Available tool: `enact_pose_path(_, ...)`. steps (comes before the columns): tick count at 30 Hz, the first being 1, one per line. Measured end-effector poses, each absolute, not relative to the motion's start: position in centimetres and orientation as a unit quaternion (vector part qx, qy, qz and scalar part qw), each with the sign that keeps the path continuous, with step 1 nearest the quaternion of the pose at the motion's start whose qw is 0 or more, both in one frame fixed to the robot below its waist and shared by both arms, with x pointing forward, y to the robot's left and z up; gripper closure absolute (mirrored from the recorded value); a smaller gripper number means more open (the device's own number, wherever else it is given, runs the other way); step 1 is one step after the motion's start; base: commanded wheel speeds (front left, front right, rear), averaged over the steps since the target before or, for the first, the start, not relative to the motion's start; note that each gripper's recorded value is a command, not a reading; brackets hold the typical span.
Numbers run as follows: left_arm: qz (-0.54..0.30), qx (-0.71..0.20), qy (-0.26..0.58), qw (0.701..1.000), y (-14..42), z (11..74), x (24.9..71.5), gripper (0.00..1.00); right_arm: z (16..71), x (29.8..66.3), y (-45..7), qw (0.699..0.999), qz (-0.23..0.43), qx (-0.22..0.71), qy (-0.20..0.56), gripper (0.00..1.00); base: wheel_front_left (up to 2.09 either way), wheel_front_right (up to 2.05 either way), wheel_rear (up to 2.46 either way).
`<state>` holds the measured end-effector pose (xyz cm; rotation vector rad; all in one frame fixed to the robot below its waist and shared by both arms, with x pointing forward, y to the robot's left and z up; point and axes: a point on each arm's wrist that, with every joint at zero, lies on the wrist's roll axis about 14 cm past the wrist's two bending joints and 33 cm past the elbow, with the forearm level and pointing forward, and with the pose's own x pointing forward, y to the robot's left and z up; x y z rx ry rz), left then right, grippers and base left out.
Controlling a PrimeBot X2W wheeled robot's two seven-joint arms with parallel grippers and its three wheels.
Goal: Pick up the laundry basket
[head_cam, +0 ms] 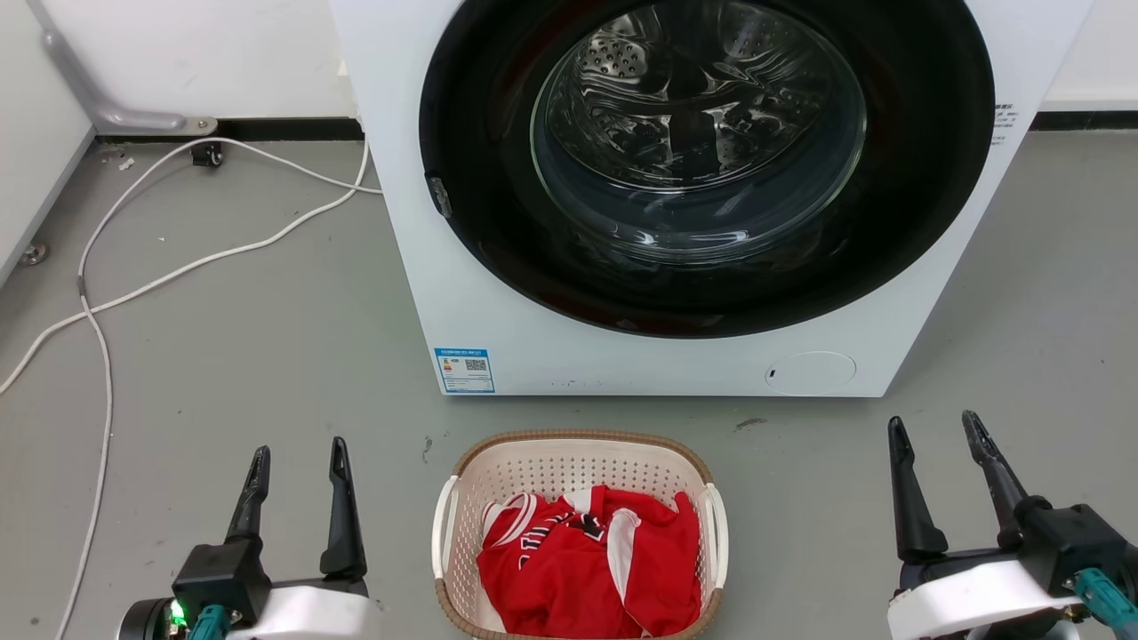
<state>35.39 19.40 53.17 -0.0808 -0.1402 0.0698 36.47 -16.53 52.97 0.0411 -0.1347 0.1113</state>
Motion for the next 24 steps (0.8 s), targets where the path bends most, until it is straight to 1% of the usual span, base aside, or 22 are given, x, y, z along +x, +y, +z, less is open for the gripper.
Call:
enact_pose_path(19,0.029,0.027,-0.084,0.996,19.12,53.44,34.90,0.00,53.09,36.17,-15.98,0.994,0.068,-0.033,-0.079,0.00,0.00,0.00,0.00)
enact_pose_path(24,0.029,0.032,-0.084,0.996,19.16,53.40,34.80,0.00,53.08,36.13,-15.97,0.994,0.068,-0.032,-0.079,0.00,0.00,0.00,0.00)
